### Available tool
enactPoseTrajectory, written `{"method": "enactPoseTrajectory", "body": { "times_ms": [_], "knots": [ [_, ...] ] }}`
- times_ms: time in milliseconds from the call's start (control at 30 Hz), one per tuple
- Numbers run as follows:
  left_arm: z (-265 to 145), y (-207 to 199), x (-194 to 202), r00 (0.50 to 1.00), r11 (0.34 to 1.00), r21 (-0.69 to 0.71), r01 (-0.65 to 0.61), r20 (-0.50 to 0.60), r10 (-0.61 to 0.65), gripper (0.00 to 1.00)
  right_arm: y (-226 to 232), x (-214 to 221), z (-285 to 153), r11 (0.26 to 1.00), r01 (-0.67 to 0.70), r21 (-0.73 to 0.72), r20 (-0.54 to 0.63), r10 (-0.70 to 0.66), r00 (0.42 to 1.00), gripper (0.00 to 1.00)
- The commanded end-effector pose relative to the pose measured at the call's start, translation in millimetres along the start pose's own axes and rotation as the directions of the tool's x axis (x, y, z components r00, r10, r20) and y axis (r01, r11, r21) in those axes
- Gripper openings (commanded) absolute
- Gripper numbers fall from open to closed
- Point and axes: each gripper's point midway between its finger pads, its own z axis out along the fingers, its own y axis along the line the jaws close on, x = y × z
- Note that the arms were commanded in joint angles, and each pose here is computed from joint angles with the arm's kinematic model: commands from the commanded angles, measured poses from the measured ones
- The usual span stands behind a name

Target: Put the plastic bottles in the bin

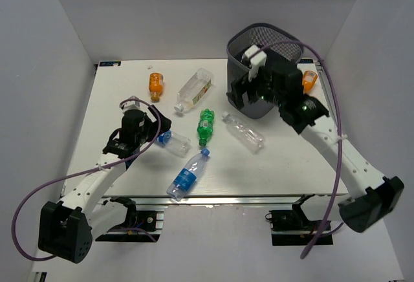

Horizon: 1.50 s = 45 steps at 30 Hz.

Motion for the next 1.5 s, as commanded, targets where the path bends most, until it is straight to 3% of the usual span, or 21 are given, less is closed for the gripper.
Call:
{"method": "enactPoseTrajectory", "body": {
  "times_ms": [0,33,200,333,467,667,733,833,900,1033,1300,1400,1467],
  "knots": [
    [-1.9,-10.0,8.0,0.999,0.998,0.055,-0.013,-0.04,0.016,0.98,44.4,67.7,-0.2,0.991,-0.12,-0.066,-0.108,0.112,0.988,0.89],
    [-3.2,-10.9,9.1,0.999,0.998,0.063,-0.008,-0.042,0.011,0.98,45.3,82.4,-1.7,0.986,-0.163,-0.041,-0.13,0.156,0.979,0.89],
    [-5.8,-4.8,24.9,0.997,0.997,0.072,0.006,-0.082,0.0,0.98,6.4,169.7,-9.4,0.961,-0.105,0.256,-0.295,0.182,0.938,0.89],
    [-10.2,2.5,43.6,0.99,0.998,0.069,0.015,-0.143,-0.005,0.98,3.6,222.3,8.2,0.967,-0.03,0.253,-0.429,0.14,0.892,0.89],
    [-16.1,2.8,54.7,0.983,0.996,0.083,0.011,-0.186,0.005,0.98,-14.7,242.3,27.8,0.951,0.035,0.306,-0.45,0.112,0.886,0.89],
    [-24.6,13.8,62.3,0.978,0.999,0.042,-0.006,-0.208,0.014,0.98,-8.6,285.6,43.9,0.96,-0.048,0.274,-0.51,0.187,0.84,0.88],
    [-27.9,15.7,58.6,0.982,0.999,0.032,-0.008,-0.187,0.013,0.98,-2.5,296.2,44.6,0.961,-0.076,0.267,-0.522,0.21,0.827,0.85],
    [-31.1,13.9,53.3,0.985,0.999,0.033,-0.008,-0.171,0.013,0.98,17.1,300.1,44.1,0.967,-0.155,0.204,-0.535,0.243,0.809,0.69],
    [-32.5,11.0,49.5,0.986,0.999,0.04,-0.013,-0.164,0.019,0.98,27.5,289.0,44.1,0.967,-0.201,0.156,-0.52,0.254,0.815,0.57],
    [-30.7,15.1,45.7,0.988,0.999,0.01,-0.03,-0.153,0.031,0.98,42.0,216.6,33.3,0.968,-0.251,0.033,-0.365,0.245,0.898,0.44],
    [-22.7,12.0,48.8,0.984,0.999,0.018,-0.039,-0.173,0.041,0.98,74.1,77.2,-19.6,0.944,-0.225,-0.243,-0.053,0.218,0.974,0.36],
    [-20.9,11.8,49.5,0.983,0.999,0.014,-0.043,-0.18,0.045,0.98,55.2,20.6,-28.1,0.967,-0.173,-0.19,0.079,0.19,0.979,0.36],
    [-22.1,11.8,47.9,0.983,0.999,0.007,-0.047,-0.18,0.048,0.98,19.4,-26.1,-31.5,0.986,-0.161,-0.036,0.185,0.165,0.969,0.35]
  ]
}}
